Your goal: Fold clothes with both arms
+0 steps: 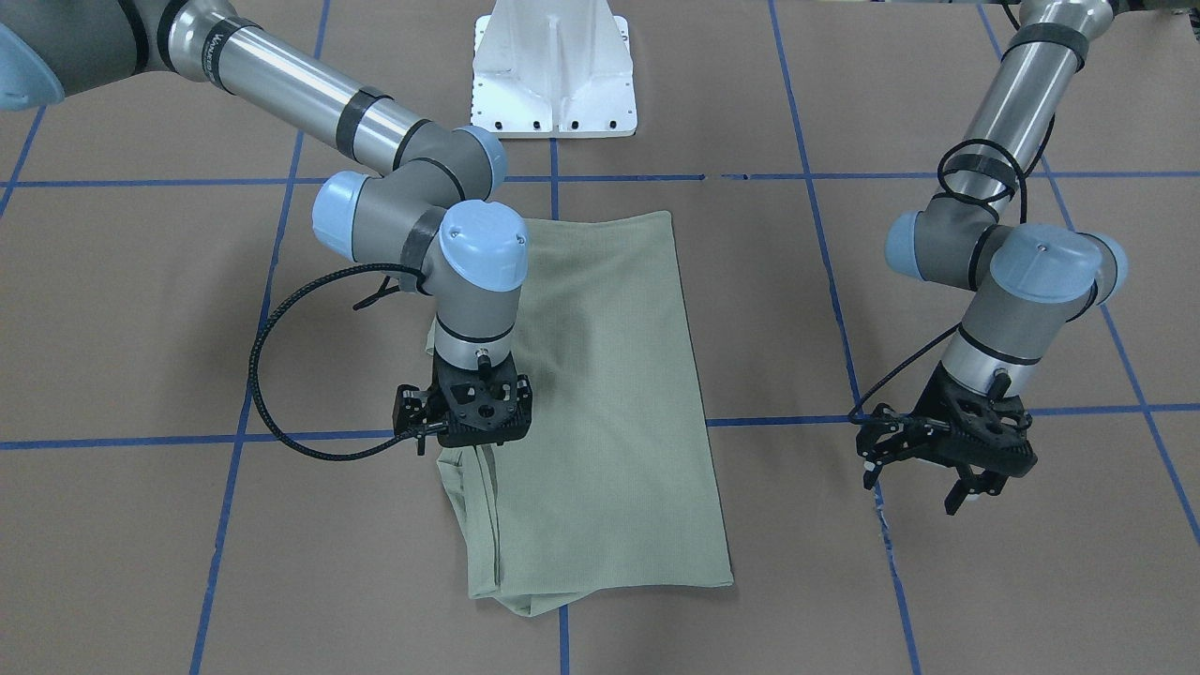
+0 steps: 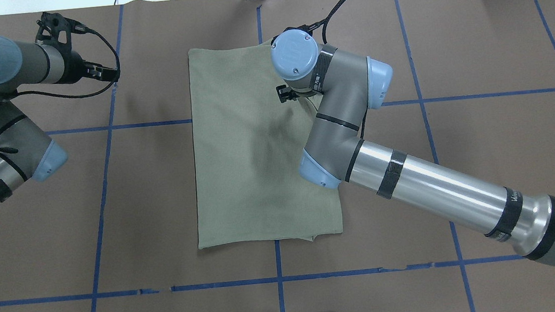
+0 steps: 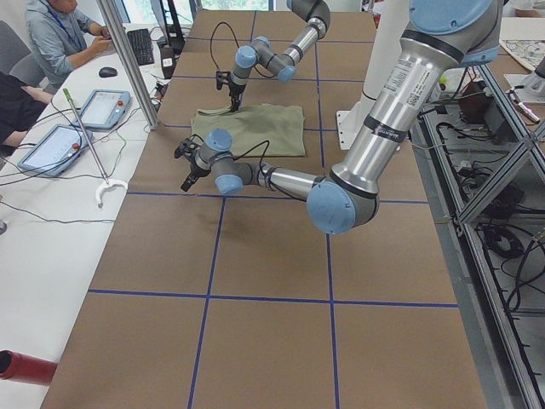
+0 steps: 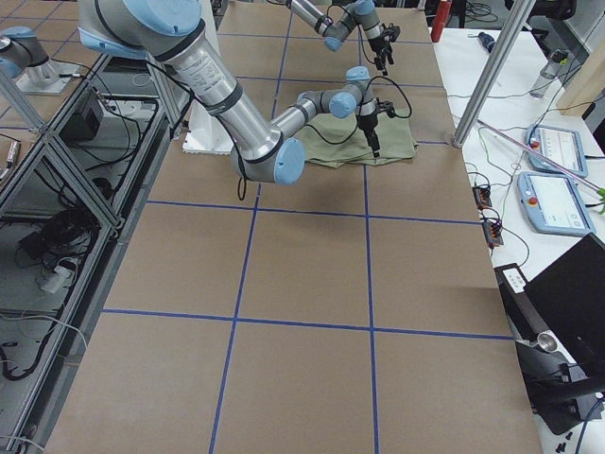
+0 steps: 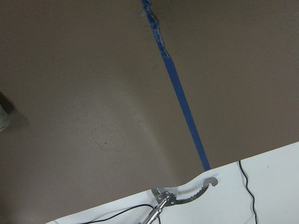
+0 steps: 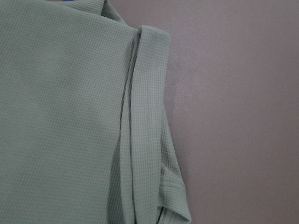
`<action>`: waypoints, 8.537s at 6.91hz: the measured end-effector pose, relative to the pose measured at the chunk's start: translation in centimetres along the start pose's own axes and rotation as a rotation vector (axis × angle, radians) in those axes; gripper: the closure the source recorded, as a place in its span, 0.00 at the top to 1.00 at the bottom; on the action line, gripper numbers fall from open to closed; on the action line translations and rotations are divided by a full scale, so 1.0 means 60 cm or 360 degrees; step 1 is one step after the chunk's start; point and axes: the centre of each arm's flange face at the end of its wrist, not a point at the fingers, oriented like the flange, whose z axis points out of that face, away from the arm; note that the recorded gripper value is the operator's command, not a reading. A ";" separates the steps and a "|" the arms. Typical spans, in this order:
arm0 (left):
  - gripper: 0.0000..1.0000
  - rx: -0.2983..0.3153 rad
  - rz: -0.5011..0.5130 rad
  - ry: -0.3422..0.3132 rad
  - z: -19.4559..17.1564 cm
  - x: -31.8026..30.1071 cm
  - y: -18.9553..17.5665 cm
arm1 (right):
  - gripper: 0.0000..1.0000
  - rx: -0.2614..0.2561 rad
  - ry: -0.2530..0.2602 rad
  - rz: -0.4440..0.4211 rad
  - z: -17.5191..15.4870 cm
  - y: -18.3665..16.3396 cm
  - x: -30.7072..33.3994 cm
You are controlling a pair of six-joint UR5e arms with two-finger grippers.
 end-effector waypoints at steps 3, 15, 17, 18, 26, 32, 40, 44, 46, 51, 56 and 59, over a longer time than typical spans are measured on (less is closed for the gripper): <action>1.00 -0.0009 0.0001 -0.0002 0.004 0.000 0.005 | 1.00 -0.0043 0.0055 -0.0011 0.032 0.005 0.010; 1.00 -0.0113 -0.0786 0.0579 -0.220 0.287 0.136 | 1.00 0.0151 -0.0734 0.0717 -0.184 0.252 0.095; 0.91 -0.0176 -0.1136 0.0662 -0.275 0.388 0.219 | 1.00 0.0176 -0.0838 0.1042 -0.227 0.360 0.061; 0.90 -0.0211 -0.1297 0.0656 -0.274 0.435 0.264 | 1.00 0.0181 -0.0862 0.1172 -0.235 0.386 0.052; 0.90 -0.0391 -0.1402 0.0506 -0.228 0.543 0.406 | 1.00 0.0203 -0.0997 0.1297 -0.224 0.432 0.081; 0.88 -0.0395 -0.1381 0.0494 -0.199 0.566 0.403 | 1.00 0.0191 -0.1010 0.1281 -0.228 0.438 0.068; 0.34 -0.0424 -0.1276 0.0439 -0.200 0.563 0.410 | 1.00 0.0178 -0.1013 0.1272 -0.228 0.444 0.062; 0.00 -0.0420 -0.1277 0.0448 -0.202 0.569 0.408 | 0.94 0.0172 -0.1003 0.1268 -0.222 0.449 0.058; 0.00 -0.0413 -0.1279 0.0453 -0.203 0.570 0.404 | 0.89 0.0162 -0.0929 0.1371 -0.220 0.446 0.029; 0.00 -0.0400 -0.1287 0.0479 -0.214 0.572 0.392 | 0.89 0.0059 -0.0590 0.1442 -0.155 0.507 -0.051; 0.00 -0.0397 -0.1289 0.0487 -0.218 0.572 0.389 | 0.87 0.0056 -0.0576 0.1474 -0.142 0.525 -0.086; 0.00 -0.0397 -0.1289 0.0490 -0.219 0.573 0.388 | 0.61 0.0103 -0.0571 0.1484 -0.135 0.514 -0.107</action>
